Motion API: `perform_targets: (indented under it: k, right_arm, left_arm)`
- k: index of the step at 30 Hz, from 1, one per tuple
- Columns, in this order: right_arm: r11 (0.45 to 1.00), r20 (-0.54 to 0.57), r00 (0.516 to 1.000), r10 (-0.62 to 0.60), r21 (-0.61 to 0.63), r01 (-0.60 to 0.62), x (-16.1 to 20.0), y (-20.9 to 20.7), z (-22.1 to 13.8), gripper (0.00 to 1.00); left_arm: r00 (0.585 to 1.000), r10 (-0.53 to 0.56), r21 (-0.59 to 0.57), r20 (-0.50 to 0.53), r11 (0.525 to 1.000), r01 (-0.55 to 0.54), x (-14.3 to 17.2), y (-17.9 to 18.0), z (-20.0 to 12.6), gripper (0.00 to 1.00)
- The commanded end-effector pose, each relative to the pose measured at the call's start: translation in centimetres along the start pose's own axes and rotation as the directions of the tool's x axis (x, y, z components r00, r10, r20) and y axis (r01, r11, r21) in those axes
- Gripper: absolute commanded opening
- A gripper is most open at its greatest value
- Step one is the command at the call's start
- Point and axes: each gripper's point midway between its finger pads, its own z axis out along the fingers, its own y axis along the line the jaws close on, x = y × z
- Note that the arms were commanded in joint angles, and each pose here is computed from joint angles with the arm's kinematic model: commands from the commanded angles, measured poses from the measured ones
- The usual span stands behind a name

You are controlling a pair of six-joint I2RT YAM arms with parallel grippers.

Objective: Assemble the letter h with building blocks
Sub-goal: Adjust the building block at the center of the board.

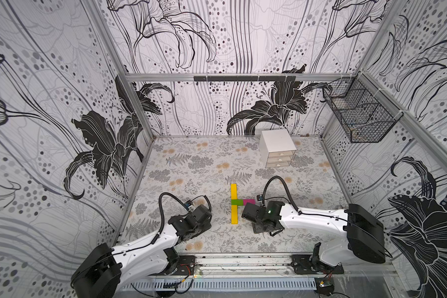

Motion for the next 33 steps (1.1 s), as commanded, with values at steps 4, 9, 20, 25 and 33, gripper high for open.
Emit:
perform_targets:
  k: [4, 9, 20, 25, 33]
  right_arm:
    - [1.000, -0.028, 0.999, 0.027, 0.011, -0.027, 0.6, 0.7, 1.7, 0.77]
    - [0.999, -0.034, 0.999, 0.032, 0.035, -0.031, 0.5, 0.7, 2.3, 0.77]
    - [0.997, -0.049, 0.998, 0.041, 0.068, -0.037, 0.2, 0.4, 3.1, 0.76]
    - [0.996, -0.052, 0.997, 0.049, 0.079, -0.045, 0.0, 0.2, 3.4, 0.76]
    - [0.995, -0.046, 0.997, 0.060, 0.080, -0.056, -0.5, 0.0, 3.3, 0.75]
  left_arm:
    - [1.000, 0.005, 0.014, 0.005, 1.000, -0.005, -0.3, -0.6, -0.4, 0.40]
    - [1.000, 0.005, 0.011, 0.003, 1.000, -0.005, -0.2, -0.4, -0.3, 0.40]
    - [1.000, -0.001, 0.011, 0.004, 1.000, 0.001, -0.1, 0.1, -0.4, 0.40]
    - [1.000, -0.004, 0.009, 0.001, 1.000, 0.004, 0.0, 0.3, -0.3, 0.40]
    - [1.000, -0.004, 0.010, 0.000, 1.000, 0.004, 0.1, 0.3, -0.3, 0.40]
